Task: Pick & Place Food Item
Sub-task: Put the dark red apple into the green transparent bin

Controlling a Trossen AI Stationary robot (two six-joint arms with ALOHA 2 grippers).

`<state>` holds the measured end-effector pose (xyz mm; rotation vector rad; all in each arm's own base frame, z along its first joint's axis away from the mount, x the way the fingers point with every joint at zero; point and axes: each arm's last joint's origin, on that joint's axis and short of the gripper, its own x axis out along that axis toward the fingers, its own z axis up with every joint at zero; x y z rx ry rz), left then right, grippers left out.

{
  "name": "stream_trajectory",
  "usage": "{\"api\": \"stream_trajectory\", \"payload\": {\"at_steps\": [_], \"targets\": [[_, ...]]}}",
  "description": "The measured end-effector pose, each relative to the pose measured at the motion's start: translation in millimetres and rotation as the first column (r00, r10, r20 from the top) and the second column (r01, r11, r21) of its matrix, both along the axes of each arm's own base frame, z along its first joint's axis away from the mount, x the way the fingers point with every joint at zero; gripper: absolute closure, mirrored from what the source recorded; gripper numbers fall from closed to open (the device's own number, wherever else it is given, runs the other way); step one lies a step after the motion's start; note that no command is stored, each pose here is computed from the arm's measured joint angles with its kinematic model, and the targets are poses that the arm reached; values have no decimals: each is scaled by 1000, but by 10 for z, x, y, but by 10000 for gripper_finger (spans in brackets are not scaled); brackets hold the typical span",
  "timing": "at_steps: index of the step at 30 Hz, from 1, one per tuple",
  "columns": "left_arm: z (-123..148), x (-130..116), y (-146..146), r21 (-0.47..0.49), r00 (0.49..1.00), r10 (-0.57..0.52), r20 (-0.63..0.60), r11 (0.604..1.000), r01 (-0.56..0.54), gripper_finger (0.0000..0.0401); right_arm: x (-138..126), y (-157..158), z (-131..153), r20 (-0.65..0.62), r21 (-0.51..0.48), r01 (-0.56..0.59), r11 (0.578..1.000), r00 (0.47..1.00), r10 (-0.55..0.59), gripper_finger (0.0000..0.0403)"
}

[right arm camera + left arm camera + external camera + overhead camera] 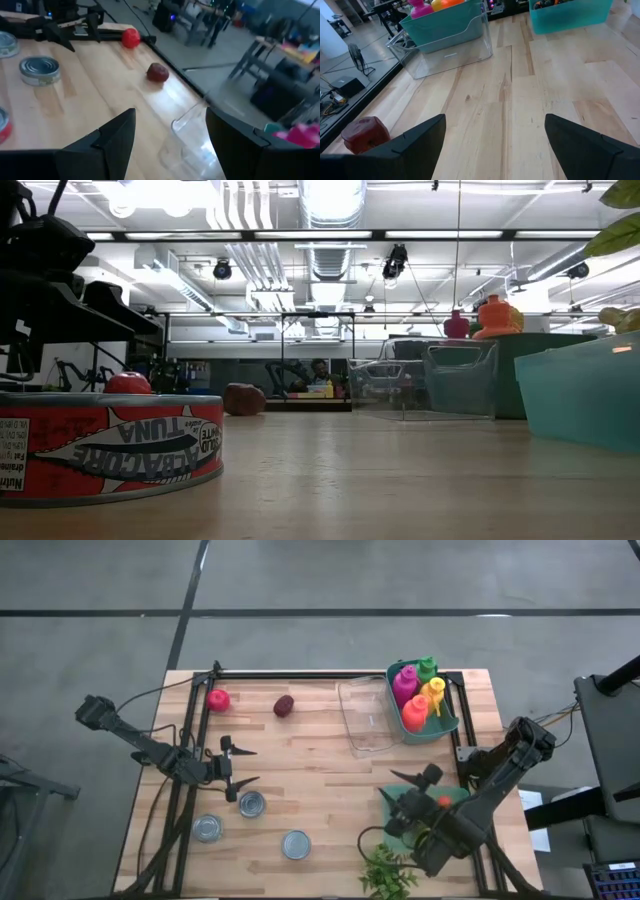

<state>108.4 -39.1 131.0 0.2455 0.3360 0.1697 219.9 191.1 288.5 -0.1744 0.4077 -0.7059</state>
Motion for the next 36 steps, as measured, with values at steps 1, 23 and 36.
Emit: {"api": "stream_trajectory", "payload": {"at_steps": [1,23,36], "targets": [[0,0,0,0,1000,0,0,1000,0,58,5,3,10,-11,-18,-9,1000,1000,8,163],[0,0,0,0,1000,0,0,1000,0,58,652,-122,46,-214,-154,-193,969,964,158,163],[1,0,0,0,1000,0,0,1000,0,58,1034,-445,-13,-209,-94,-458,884,877,433,163]]}}
